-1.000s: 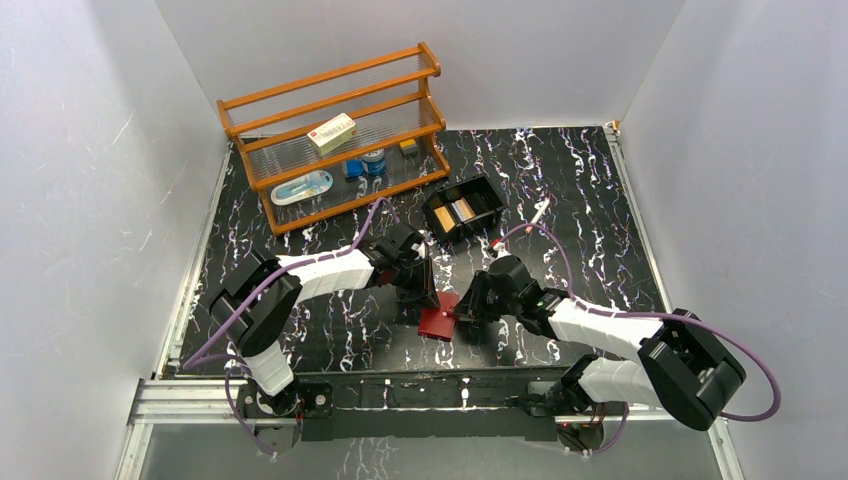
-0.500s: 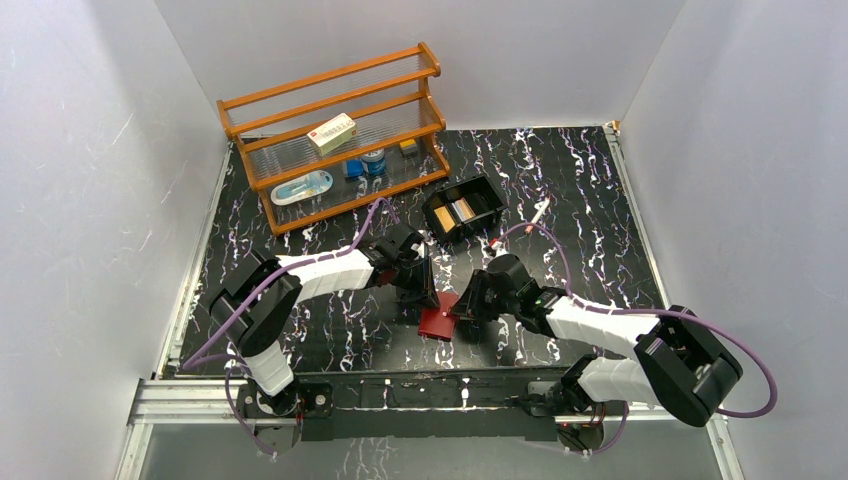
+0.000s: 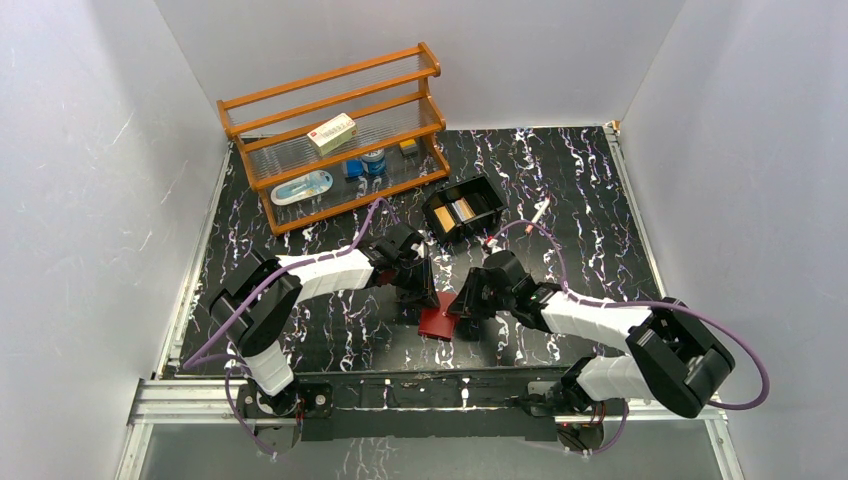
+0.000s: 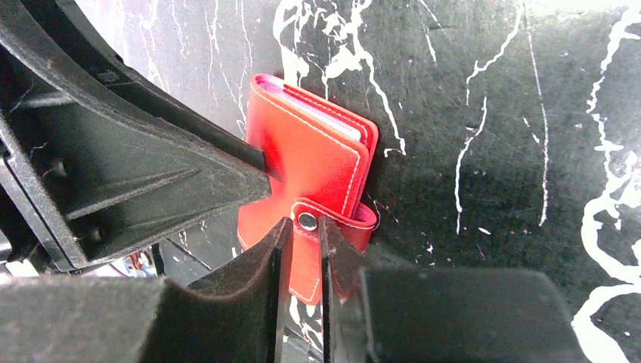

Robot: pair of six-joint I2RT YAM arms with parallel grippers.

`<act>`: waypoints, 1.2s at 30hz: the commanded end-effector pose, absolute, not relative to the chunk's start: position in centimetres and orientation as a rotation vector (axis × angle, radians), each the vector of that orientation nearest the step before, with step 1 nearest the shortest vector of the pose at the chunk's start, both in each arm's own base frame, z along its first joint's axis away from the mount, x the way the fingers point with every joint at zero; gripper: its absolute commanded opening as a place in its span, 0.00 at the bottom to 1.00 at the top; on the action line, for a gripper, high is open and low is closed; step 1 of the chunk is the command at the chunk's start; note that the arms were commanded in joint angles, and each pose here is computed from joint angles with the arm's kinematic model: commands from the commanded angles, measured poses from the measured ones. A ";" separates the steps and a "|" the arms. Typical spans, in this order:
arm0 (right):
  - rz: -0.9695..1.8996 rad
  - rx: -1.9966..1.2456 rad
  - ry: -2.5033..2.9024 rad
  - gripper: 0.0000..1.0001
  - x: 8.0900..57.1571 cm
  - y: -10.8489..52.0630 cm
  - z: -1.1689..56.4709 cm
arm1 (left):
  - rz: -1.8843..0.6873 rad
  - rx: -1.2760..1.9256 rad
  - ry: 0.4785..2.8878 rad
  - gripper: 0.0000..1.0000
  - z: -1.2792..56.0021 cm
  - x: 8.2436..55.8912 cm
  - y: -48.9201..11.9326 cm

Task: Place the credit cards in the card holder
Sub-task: Close the snap button on the card holder, then press the snap button on the card holder.

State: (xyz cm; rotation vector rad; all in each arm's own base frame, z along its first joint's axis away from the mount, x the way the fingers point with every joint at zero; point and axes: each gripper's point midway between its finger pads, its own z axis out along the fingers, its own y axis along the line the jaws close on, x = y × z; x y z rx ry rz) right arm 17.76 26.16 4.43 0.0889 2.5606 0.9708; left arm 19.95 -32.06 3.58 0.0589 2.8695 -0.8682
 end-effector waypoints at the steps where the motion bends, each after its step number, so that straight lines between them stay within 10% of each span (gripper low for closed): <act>1: 1.050 0.047 2.498 0.27 18.9 27.8 6.5 | -0.774 0.051 2.958 0.25 1.8 18.6 -30.8; 36: 0.797 -0.095 2.686 0.19 17.4 27.0 2.8 | -0.772 0.039 2.978 0.25 1.3 18.3 -31.0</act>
